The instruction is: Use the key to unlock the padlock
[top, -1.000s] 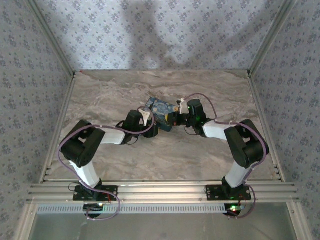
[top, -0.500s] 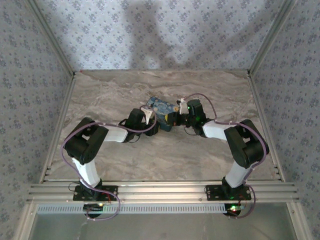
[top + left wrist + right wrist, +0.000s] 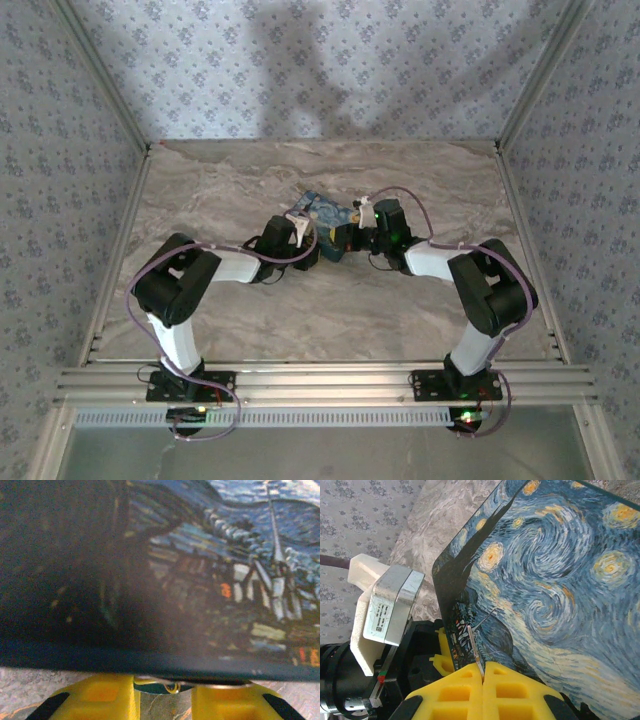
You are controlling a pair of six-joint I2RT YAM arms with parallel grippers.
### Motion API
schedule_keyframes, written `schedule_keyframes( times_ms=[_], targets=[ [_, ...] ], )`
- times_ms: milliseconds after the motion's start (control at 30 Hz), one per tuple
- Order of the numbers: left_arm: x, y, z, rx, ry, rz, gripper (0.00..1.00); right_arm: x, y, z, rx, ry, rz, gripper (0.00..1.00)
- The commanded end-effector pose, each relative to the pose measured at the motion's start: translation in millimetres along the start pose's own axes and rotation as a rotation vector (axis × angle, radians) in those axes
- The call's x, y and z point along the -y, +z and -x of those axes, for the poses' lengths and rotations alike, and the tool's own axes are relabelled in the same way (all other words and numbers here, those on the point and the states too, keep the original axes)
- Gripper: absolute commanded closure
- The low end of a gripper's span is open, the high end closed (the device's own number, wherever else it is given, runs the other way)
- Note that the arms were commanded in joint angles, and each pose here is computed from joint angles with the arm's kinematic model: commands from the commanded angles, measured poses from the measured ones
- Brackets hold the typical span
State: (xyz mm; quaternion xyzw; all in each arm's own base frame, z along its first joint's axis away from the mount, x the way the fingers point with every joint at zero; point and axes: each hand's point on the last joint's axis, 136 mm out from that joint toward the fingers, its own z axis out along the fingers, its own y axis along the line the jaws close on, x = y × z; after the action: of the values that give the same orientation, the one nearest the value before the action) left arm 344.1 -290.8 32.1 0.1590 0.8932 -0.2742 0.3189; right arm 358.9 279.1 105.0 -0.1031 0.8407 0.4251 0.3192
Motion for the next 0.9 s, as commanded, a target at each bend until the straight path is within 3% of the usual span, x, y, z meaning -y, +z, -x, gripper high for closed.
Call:
schedule_keyframes(
  times_ms=[0,200,400,600,867],
  targets=[
    [9.6,4.8,10.8,0.021,-0.003,-0.014,0.77,23.0,5.5,-50.0,-0.147,0.070,-0.082,1.00],
    [18.0,-4.3,13.3,0.012,-0.040,-0.043,0.81,5.5,-12.1,-18.8,-0.047,-0.041,-0.079,1.00],
    [39.1,-19.7,14.1,-0.042,-0.144,-0.129,0.82,-17.9,-58.7,-2.4,0.057,-0.198,-0.122,1.00],
    [64.0,-38.5,16.8,-0.115,-0.241,-0.221,0.84,-27.3,-82.9,-52.6,0.020,-0.278,-0.157,1.00],
    [78.0,-50.5,18.6,-0.158,-0.344,-0.272,0.85,-22.6,-68.1,-111.7,-0.032,-0.224,-0.088,1.00]
  ],
)
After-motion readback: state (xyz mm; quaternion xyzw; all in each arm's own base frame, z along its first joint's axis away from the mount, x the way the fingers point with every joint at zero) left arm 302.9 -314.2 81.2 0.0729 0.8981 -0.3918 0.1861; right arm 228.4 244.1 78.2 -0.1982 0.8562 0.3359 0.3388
